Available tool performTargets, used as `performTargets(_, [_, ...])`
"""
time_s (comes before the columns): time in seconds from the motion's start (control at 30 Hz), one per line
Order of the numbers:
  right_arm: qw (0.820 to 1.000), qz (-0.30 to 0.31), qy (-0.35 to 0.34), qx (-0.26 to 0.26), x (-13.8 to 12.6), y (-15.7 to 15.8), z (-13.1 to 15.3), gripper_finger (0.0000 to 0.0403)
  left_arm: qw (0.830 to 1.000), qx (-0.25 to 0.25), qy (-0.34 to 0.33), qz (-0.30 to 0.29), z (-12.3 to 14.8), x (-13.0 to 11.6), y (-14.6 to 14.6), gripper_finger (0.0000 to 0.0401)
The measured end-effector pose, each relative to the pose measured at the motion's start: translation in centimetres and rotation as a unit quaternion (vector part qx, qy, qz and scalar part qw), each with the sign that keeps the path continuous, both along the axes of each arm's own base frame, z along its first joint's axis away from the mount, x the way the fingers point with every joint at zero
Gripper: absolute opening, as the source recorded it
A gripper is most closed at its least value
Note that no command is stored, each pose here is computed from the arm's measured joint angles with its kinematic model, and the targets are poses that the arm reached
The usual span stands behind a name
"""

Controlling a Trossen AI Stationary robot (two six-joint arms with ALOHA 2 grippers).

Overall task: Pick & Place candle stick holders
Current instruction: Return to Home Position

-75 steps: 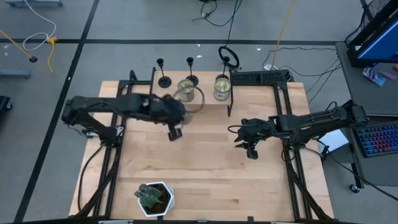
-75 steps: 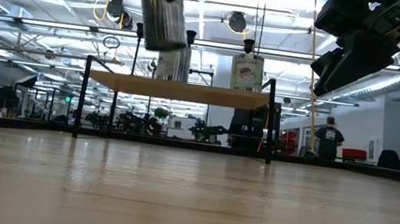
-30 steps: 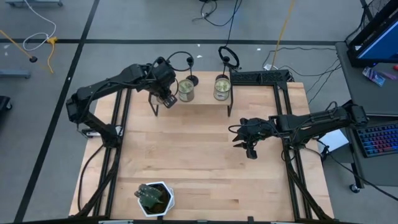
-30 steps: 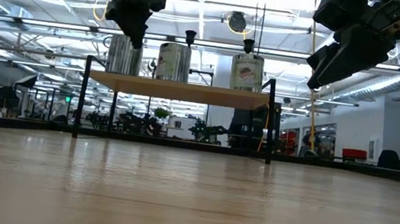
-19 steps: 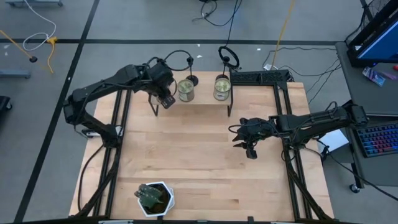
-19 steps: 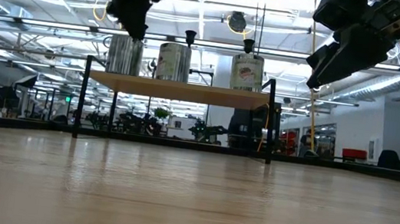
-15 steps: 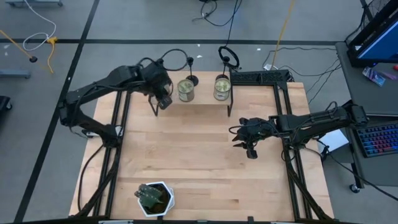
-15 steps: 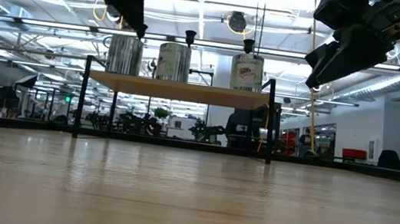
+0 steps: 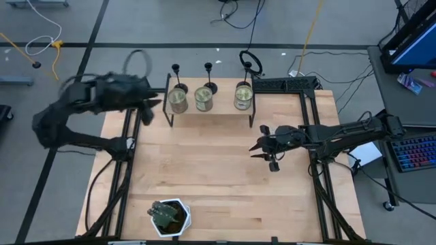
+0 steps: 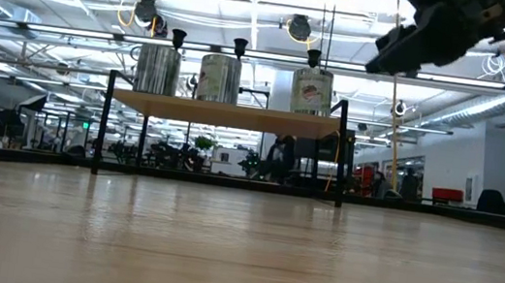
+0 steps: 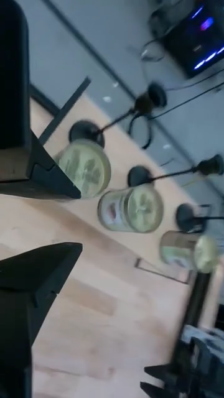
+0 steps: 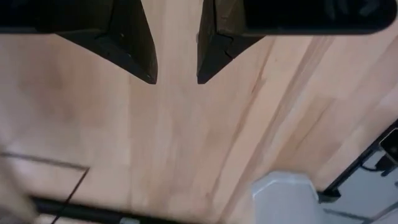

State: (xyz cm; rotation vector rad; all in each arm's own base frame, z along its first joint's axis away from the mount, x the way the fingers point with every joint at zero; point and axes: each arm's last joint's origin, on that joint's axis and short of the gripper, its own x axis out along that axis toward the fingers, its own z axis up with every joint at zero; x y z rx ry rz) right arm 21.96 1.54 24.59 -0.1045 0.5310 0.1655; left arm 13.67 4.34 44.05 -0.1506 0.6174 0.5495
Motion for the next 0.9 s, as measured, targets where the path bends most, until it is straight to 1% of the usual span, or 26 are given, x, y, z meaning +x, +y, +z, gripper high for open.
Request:
performTargets(0.1, [1.000, 0.000, -0.026, -0.013, -0.7, -0.4, 0.9, 0.0105, 0.999, 0.028, -0.037, 0.007, -0.7, -2.3, -1.1, 0.0129])
performTargets(0.23, [0.998, -0.003, -0.062, -0.032, -1.9, -1.0, 2.3, 0.0105, 0.995, 0.049, -0.082, -0.020, -3.8, -3.9, -2.0, 0.0129])
performTargets(0.37, [0.995, -0.016, -0.090, -0.047, -3.3, -1.7, 3.4, 0.0105, 0.990, 0.067, -0.118, -0.047, -8.1, -4.4, -2.5, 0.0129])
performTargets(0.53, [0.992, -0.042, -0.110, -0.038, -4.6, -2.4, 4.3, 0.0105, 0.979, 0.106, -0.157, -0.075, -13.1, -4.5, -2.7, 0.0129])
performTargets(0.67, [0.994, -0.053, -0.088, -0.037, -5.4, -2.7, 4.1, 0.0105, 0.970, 0.135, -0.179, -0.095, -16.2, -4.7, -2.9, 0.0129])
performTargets(0.77, [0.994, -0.062, -0.083, -0.023, -5.8, -2.8, 3.6, 0.0105, 0.961, 0.142, -0.208, -0.115, -18.1, -4.7, -3.2, 0.0129])
performTargets(0.9, [0.993, -0.068, -0.095, -0.025, -6.5, -2.9, 1.7, 0.0105, 0.949, 0.163, -0.230, -0.143, -20.7, -4.6, -3.4, 0.0129])
